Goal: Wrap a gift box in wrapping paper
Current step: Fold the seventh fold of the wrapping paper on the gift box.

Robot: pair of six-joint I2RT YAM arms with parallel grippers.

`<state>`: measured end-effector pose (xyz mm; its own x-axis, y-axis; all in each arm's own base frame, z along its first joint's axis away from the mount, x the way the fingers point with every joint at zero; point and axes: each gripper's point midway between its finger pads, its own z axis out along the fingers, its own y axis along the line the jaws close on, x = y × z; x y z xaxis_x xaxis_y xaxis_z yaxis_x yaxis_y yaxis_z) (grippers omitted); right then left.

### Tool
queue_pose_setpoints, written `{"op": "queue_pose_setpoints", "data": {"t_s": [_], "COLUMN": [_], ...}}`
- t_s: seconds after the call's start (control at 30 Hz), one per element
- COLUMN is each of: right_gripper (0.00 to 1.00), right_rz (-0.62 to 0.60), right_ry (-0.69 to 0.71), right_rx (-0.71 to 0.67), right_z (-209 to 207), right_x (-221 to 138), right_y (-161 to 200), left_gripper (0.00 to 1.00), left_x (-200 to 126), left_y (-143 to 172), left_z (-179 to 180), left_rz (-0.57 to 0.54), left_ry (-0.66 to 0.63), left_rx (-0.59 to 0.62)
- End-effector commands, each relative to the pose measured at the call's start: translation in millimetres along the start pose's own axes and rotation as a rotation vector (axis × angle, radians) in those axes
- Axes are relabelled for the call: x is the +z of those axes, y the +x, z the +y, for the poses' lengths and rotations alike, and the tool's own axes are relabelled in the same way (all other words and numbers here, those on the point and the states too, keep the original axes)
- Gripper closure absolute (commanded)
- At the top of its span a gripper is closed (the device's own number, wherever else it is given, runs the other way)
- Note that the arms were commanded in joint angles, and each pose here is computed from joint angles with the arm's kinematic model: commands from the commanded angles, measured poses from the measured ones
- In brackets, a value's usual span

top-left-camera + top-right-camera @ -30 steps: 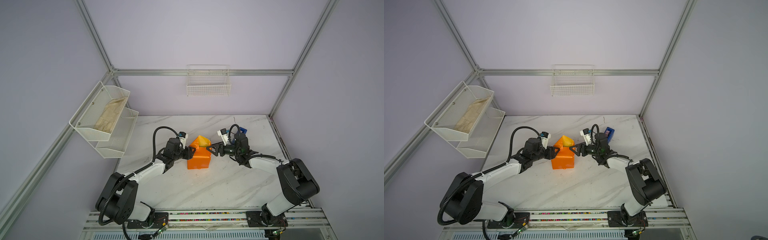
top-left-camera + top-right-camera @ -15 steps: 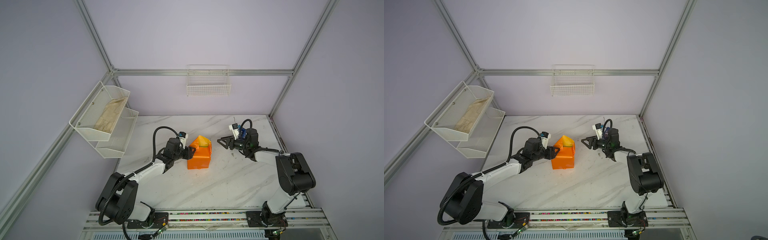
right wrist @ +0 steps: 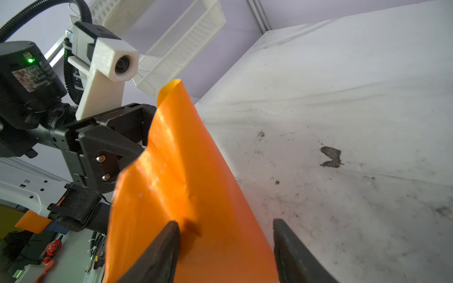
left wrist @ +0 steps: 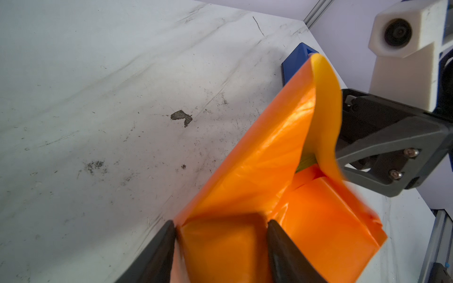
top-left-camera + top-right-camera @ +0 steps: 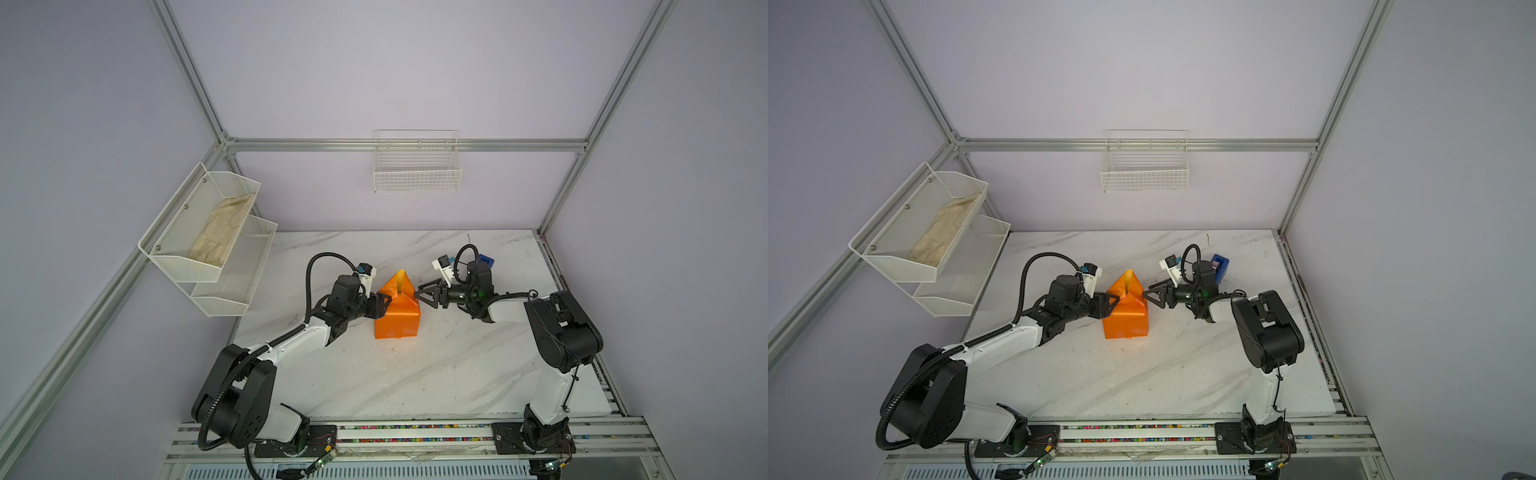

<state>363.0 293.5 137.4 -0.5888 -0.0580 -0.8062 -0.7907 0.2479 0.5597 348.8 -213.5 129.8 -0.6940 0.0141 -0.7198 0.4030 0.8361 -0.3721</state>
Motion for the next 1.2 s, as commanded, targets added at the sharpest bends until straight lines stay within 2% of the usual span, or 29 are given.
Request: {"op": "queue_pose_setpoints", "data": {"t_s": [0.0, 0.43, 0.63, 0.97, 1.17], "right_gripper": [0.37, 0.40, 0.42, 0.48, 0.56], "right_rz": [0.018, 0.051, 0.067, 0.095, 0.091], "right_ry": [-0.044, -0.041, -0.100, -0.167, -0.170], "right_rx": [-0.066, -0.155, -0.200, -0.207, -0.194], "right_z": [10.7, 9.1, 18.0, 24.2, 20.8], "right_x": [11.2, 22.3, 33.9, 50.2, 57.0], "right_y": [1.0, 1.2, 0.5, 4.6, 4.1], "left_gripper": [0.42, 0.42, 0.42, 0.44, 0.44], "left_x": [0.6, 2.7, 3.2, 3.5, 4.8], "left_y": [107.3, 110.5, 113.1, 117.3, 119.7], "left_z": [12.4, 10.3, 10.2, 11.0, 10.2], "left_rz": [0.391, 0.411, 0.421, 0.448, 0.461], "left_ry": [-0.025, -0.009, -0.007, -0.012, -0.011], "left_rx": [-0.020, -0.024, -0.025, -0.024, -0.021]}}
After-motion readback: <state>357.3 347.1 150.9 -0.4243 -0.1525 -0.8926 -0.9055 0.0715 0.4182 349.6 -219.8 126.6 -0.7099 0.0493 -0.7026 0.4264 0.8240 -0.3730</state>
